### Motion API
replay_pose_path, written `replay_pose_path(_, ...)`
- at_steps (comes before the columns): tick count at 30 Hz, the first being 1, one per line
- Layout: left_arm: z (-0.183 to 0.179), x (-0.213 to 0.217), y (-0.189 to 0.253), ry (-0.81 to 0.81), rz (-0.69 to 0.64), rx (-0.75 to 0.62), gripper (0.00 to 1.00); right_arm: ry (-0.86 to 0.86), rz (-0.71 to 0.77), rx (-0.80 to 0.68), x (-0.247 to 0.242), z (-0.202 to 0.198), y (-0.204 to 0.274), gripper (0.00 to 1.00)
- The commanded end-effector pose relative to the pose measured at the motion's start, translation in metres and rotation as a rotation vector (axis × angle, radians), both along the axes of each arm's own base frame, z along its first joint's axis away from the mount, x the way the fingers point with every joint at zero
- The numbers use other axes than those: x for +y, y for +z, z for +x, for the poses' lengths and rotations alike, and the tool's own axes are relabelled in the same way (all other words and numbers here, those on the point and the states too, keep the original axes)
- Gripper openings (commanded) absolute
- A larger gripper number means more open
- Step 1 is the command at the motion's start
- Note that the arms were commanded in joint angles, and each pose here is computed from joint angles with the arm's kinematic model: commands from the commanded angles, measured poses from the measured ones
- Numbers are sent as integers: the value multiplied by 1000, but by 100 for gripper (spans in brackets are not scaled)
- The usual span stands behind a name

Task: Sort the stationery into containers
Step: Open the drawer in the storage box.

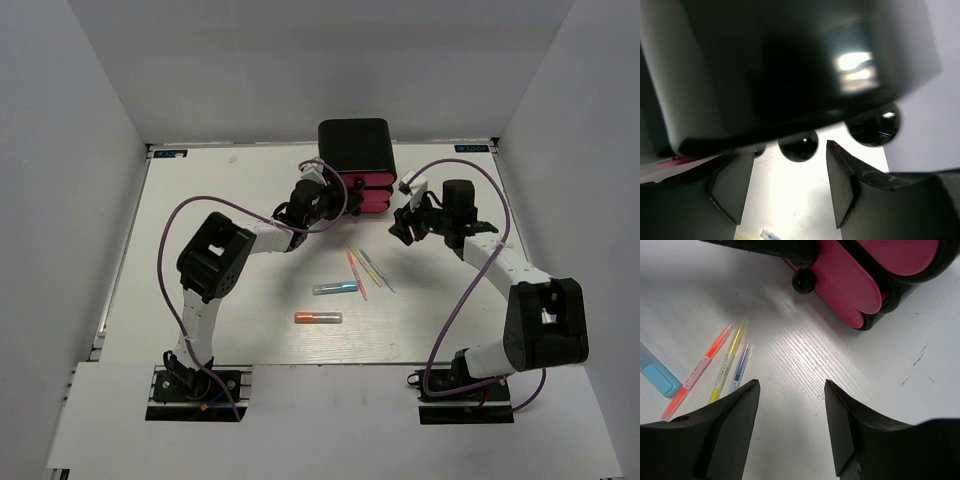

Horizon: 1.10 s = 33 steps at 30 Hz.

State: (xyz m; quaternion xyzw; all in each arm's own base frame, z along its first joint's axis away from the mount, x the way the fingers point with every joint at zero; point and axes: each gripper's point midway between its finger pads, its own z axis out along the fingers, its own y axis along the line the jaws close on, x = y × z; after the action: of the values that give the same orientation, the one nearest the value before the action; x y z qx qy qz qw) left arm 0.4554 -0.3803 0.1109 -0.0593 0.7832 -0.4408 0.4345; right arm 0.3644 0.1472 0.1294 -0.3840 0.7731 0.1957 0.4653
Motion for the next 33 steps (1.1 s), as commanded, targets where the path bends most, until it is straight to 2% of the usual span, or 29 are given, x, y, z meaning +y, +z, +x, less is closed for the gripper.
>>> replay_pose_path(1, 9, -7, 17, 25, -21, -16, 69, -4, 27, -54, -1, 1, 16, 61)
replay_pose_path(5, 8, -11, 10, 26, -6, 0, 67, -4, 26, -53, -1, -1, 15, 61)
replay_pose_path(13, 4, -10, 12, 19, -23, -4, 37, 24, 33, -49, 1, -6, 13, 60)
replay_pose_path(16, -5, -5, 11, 9, -21, 3, 30, 76, 43, -45, 6, -14, 11, 58)
replay_pose_path(21, -31, 2, 9, -22, -11, 8, 29, 240, 22, -68, 18, -41, 2, 57)
replay_pose_path(26, -52, 5, 10, -46, 4, -4, 29, 306, 19, -62, 18, -53, -6, 57)
replay_pose_path(28, -56, 2, 16, -56, -3, -13, 31, 329, 12, -54, 19, -57, -9, 60)
replay_pose_path(31, -56, 2, 16, -56, -3, -13, 47, 374, 15, -60, 22, -62, -9, 66)
replay_pose_path(32, -57, 2, 14, -56, 2, -6, 56, 380, 13, -59, 23, -61, -9, 66)
replay_pose_path(33, -55, 3, 14, -47, 4, -7, 62, 390, 11, -56, 23, -62, -11, 67)
